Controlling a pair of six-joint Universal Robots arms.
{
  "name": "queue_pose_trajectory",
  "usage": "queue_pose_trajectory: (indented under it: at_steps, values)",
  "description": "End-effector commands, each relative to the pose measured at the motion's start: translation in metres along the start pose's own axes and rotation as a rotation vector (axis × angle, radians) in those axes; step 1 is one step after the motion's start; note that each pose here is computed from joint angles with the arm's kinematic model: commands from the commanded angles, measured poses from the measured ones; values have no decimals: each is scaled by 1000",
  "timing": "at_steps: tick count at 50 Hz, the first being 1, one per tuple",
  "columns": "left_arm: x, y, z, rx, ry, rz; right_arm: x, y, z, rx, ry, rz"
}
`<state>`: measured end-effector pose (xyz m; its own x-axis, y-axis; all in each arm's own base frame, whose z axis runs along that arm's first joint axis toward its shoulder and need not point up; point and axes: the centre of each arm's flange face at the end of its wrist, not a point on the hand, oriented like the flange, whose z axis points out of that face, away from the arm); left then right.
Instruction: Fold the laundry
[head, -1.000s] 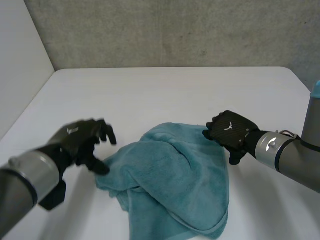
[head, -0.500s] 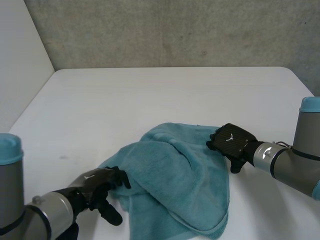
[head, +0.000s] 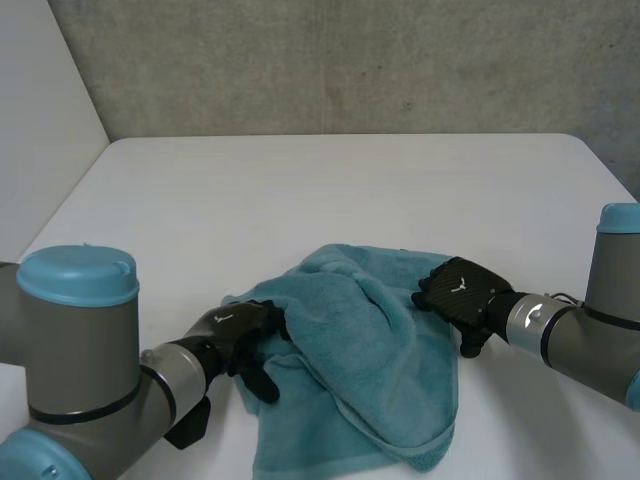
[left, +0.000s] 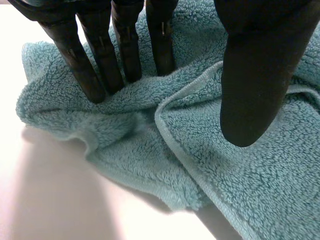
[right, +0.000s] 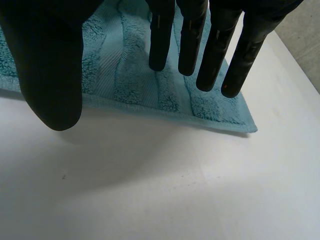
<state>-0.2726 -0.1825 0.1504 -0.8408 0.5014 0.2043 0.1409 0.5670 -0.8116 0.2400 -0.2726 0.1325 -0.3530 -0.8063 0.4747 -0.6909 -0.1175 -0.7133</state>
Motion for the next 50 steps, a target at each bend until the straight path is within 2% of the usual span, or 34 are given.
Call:
queue_pose_trajectory:
  at_steps: [1,13,20,24,26,30,32,37,50]
  values:
    - [7,2,13,0,24,16,-1,1,0,-3,-2,0]
    - [11,-4,24,82,36,38,5,0,3,7,40,-10]
    - [7,-59,19,277,-27,49,15,-7,10,-4,167,-37]
    - [-15,-93,20,360,-86,45,14,-14,13,22,189,-13]
    - [-25,-103,20,368,-121,71,16,-17,11,30,195,8]
    - [-42,-117,16,353,-199,214,21,-24,7,52,212,38]
    - [-46,-120,15,338,-239,346,22,-26,5,58,217,50]
    - [-56,-123,17,341,-286,435,21,-25,5,55,214,55]
    - [-47,-73,8,214,-222,315,18,-22,5,46,207,58]
